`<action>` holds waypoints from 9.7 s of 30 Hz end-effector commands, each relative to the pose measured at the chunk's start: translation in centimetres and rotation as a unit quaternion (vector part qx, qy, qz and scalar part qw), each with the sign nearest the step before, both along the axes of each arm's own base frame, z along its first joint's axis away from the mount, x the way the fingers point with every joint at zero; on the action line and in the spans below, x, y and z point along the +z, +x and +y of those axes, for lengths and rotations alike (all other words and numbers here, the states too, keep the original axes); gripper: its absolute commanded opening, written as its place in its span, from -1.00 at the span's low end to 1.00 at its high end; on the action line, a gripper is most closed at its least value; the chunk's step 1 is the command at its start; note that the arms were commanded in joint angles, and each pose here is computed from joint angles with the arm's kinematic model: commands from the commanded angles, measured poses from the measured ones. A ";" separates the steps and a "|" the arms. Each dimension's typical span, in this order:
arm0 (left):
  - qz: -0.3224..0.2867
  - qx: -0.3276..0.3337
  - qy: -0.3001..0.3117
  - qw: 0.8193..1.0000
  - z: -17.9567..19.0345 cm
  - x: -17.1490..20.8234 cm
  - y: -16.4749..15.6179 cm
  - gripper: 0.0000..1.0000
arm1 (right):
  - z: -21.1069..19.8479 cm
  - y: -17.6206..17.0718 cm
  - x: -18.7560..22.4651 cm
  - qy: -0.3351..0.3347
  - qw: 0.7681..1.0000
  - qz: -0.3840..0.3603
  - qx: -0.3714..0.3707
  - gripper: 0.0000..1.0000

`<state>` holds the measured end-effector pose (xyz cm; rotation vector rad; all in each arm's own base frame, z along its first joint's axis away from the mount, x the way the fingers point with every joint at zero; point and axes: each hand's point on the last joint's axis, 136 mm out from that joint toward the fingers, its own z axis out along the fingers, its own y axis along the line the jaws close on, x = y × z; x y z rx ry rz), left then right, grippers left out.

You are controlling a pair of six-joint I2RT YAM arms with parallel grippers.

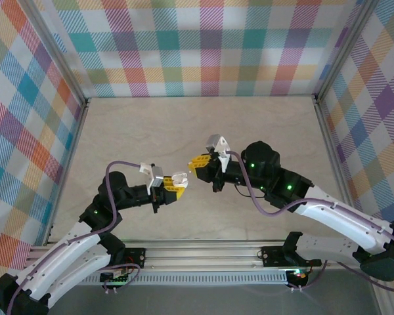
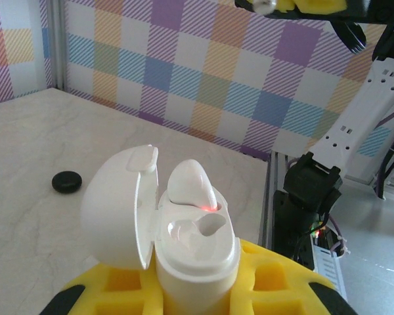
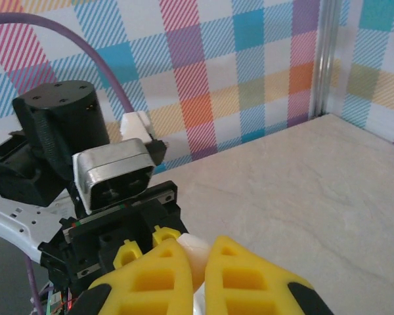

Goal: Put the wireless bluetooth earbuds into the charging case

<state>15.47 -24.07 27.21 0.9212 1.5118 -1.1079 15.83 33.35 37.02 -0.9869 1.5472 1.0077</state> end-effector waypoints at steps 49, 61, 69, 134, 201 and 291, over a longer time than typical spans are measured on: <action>-0.049 -0.026 -0.023 0.998 0.3 2.0 -1.8 -1.00 | 5.0 -2.8 -3.5 -0.143 0.979 -0.060 0.131 -0.99; -0.054 -0.019 -0.025 0.998 0.4 2.3 -1.7 -1.00 | 4.6 -2.5 -4.5 -0.158 0.978 -0.064 0.122 -1.00; -0.055 -0.012 -0.025 0.998 0.6 2.2 -1.6 -1.00 | 4.0 -2.5 -4.3 -0.166 0.977 -0.066 0.115 -1.00; -0.124 0.013 -0.066 0.990 1.2 3.6 -1.8 -1.00 | 4.3 -2.2 -6.1 -0.169 0.978 -0.080 0.091 -1.00; -0.042 0.052 -0.020 0.998 0.0 1.1 1.7 -1.00 | 2.5 0.4 -3.7 -0.099 0.920 0.352 0.142 -0.18; 0.048 0.489 0.347 0.799 12.4 -15.6 22.3 1.00 | -32.7 19.9 -26.0 -0.135 0.770 0.084 -0.617 1.00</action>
